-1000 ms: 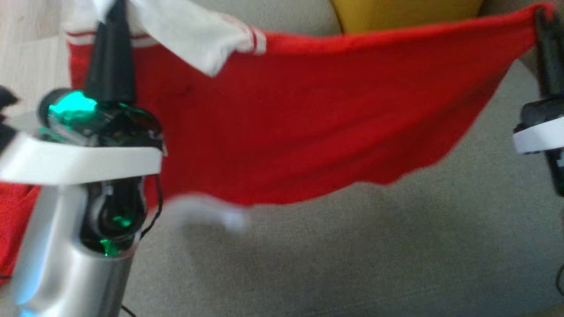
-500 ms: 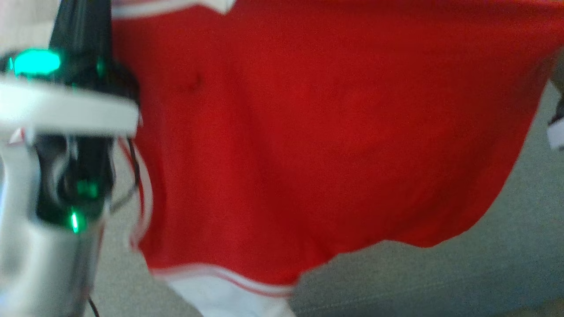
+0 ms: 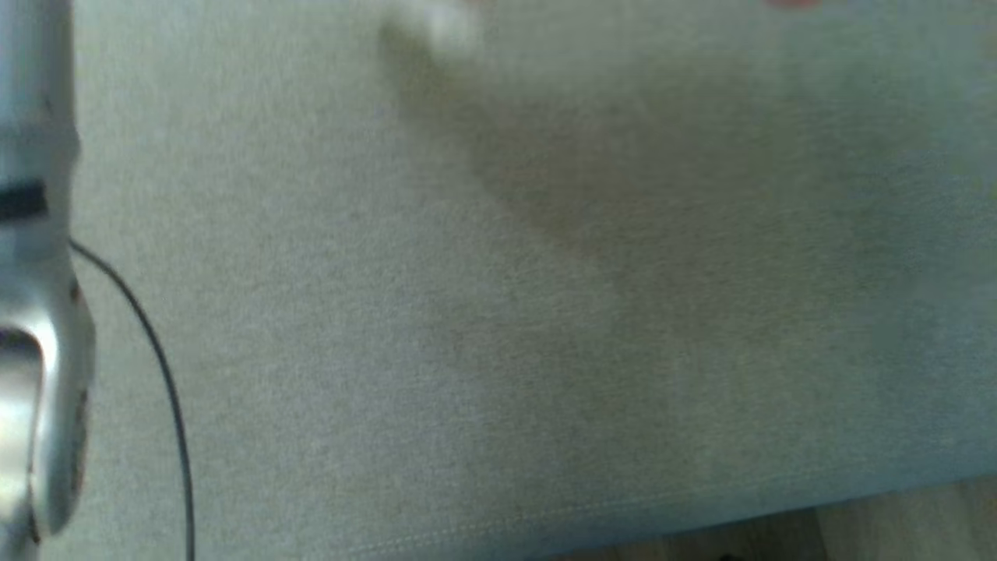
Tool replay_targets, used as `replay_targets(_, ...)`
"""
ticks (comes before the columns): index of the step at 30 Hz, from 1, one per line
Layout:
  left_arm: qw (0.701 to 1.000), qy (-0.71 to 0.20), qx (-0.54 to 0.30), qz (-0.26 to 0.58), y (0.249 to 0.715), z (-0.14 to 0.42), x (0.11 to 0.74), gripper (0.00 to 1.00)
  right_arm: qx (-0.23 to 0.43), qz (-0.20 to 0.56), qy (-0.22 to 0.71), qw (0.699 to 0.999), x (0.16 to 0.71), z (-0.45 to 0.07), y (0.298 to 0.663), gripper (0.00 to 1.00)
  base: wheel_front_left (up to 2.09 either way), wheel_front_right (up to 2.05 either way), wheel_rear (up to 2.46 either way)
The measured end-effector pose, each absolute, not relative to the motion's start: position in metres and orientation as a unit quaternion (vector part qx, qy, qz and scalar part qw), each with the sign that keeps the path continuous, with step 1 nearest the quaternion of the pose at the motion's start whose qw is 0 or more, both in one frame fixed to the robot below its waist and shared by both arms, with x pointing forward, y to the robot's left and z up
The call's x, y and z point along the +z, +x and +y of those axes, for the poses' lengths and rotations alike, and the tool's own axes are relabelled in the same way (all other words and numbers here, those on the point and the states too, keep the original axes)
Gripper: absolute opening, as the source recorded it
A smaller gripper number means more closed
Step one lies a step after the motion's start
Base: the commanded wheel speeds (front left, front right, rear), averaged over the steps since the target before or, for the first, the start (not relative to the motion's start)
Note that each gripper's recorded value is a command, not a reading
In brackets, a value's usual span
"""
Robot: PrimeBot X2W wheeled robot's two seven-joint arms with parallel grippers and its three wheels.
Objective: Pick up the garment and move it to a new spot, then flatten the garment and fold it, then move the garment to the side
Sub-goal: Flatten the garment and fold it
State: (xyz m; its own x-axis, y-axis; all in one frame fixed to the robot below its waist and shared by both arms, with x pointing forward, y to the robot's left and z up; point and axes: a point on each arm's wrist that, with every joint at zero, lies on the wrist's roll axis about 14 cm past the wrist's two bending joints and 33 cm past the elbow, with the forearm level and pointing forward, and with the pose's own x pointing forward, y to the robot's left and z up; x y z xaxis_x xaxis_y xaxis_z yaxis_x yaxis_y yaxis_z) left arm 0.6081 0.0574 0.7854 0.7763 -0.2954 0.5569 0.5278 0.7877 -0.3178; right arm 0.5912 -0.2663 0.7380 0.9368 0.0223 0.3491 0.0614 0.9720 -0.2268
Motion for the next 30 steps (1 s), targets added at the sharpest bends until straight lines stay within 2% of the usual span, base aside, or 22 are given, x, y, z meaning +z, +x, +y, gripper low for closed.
replay_targets(6,0.925,-0.206,-0.195,-0.254,0.641,0.076,0.758,0.0,0.001,-0.183,-0.101,0.978,0.706,-0.252,0.633,0.0,0.0,0.0,0.0)
replay_targets(13,0.948,-0.169,-0.19,-0.19,0.654,0.079,0.687,0.0,0.026,-0.078,-0.062,0.995,0.603,-0.232,0.648,0.0,0.0,0.0,0.0)
replay_targets(17,0.966,-0.152,-0.174,-0.119,0.644,0.089,0.619,0.0,0.044,-0.006,-0.047,0.998,0.542,-0.219,0.632,0.0,0.0,0.0,0.0)
replay_targets(22,0.979,-0.128,-0.156,-0.018,0.606,0.111,0.531,0.0,0.058,0.071,-0.049,0.995,0.489,-0.215,0.6,0.0,0.0,0.0,0.0)
replay_targets(30,0.973,-0.068,-0.182,0.125,0.52,0.122,0.444,0.0,0.08,0.174,-0.084,0.978,0.443,-0.222,0.543,0.0,0.0,0.0,0.0)
